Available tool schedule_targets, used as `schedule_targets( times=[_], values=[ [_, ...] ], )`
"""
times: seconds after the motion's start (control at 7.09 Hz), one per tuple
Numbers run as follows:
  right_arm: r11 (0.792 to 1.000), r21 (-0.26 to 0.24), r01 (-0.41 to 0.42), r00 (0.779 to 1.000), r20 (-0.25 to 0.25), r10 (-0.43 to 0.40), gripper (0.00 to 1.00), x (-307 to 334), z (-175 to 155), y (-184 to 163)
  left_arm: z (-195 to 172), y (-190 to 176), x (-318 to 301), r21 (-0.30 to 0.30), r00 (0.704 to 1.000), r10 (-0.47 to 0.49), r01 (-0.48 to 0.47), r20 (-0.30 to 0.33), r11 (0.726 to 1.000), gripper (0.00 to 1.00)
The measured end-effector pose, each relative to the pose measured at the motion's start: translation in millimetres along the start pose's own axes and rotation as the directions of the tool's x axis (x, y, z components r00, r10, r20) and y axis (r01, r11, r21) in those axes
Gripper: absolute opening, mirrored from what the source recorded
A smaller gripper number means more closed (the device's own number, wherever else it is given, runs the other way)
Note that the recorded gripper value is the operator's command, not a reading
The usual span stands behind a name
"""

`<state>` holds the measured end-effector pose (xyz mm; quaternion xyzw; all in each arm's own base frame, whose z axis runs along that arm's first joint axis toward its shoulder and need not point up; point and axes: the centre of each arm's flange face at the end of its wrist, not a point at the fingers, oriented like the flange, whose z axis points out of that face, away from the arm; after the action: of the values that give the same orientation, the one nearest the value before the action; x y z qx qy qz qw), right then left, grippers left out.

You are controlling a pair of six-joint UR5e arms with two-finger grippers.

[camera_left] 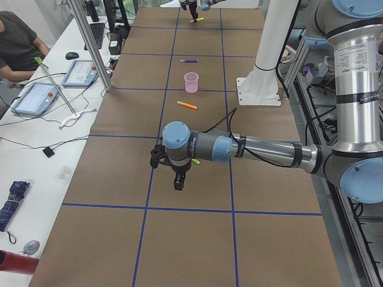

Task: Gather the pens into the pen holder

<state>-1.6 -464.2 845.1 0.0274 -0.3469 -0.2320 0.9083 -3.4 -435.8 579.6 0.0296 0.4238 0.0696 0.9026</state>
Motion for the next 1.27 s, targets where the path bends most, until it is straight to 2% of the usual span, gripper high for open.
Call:
schedule_targets(
  times=[0.56,0.85,0.99,1.27],
  values=[
    [0.999,0.038,-0.032,0.999,0.020,0.031,0.00,-0.5,-38.9,-25.5,-1.3,-0.2,3.8,0.002,1.000,0.002,-0.002,-0.023,1.000,1.00],
    [0.994,0.075,-0.076,0.995,0.066,0.071,0.00,-12.3,-59.5,-32.1,-3.5,-2.6,6.3,0.013,1.000,0.014,-0.013,-0.027,1.000,1.00],
    [0.983,0.115,-0.141,0.988,0.086,0.131,0.00,-29.5,-82.0,-39.3,-5.3,-5.5,9.9,0.033,0.999,0.040,-0.039,-0.036,0.999,1.00],
    [0.939,0.209,-0.274,0.960,0.116,0.255,0.00,-83.3,-143.7,-67.1,-4.9,-14.1,27.0,0.066,0.991,0.100,-0.094,-0.084,0.993,1.00]
  ],
)
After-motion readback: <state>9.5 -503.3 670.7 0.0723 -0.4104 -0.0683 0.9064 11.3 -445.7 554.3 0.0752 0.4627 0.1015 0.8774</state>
